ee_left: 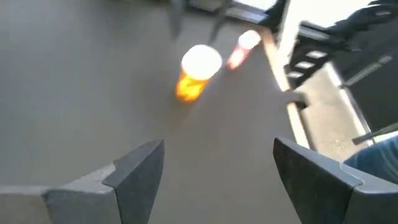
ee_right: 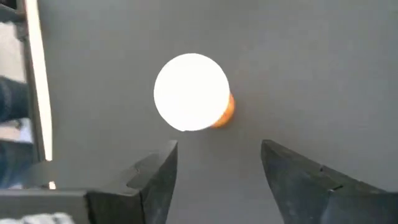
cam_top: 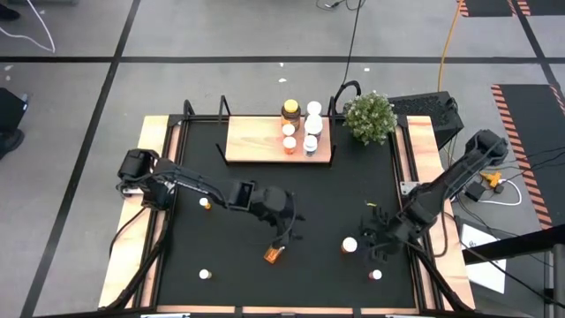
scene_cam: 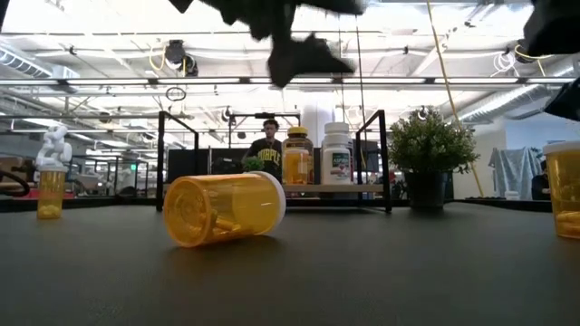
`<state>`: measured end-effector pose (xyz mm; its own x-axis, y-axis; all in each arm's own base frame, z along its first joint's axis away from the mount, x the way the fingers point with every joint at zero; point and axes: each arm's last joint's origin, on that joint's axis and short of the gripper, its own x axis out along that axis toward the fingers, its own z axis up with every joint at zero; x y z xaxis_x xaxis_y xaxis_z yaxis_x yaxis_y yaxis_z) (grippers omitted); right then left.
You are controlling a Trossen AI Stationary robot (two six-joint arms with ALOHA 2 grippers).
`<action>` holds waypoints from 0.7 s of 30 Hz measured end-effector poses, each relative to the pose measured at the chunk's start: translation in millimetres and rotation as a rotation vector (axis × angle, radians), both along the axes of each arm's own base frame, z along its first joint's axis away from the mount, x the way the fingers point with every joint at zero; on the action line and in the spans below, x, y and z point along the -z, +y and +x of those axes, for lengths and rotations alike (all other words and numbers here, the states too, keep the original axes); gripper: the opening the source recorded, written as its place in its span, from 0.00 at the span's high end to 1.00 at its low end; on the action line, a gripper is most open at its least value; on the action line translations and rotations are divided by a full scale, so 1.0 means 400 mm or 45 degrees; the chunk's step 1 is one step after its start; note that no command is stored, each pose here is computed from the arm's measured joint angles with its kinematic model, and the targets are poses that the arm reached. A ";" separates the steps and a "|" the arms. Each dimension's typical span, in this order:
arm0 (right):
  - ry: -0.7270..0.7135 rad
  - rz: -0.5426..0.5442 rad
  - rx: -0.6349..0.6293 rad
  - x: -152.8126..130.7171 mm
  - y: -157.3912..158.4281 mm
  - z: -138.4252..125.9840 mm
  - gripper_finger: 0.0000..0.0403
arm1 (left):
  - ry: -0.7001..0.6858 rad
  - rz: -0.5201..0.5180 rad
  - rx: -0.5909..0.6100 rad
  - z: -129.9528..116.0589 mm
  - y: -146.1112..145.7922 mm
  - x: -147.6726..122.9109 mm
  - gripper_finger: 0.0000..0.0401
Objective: Pick and place medicine bottles onto shelf by color
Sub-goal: Put the orange pill bottle on the shelf
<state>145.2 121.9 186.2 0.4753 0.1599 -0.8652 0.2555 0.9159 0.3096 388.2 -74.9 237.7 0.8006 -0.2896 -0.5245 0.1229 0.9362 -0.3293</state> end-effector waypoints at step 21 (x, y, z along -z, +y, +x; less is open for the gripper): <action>-0.580 -0.208 -0.535 0.201 -0.058 -0.051 0.40 | -0.111 0.122 -0.021 0.009 0.006 -0.012 0.25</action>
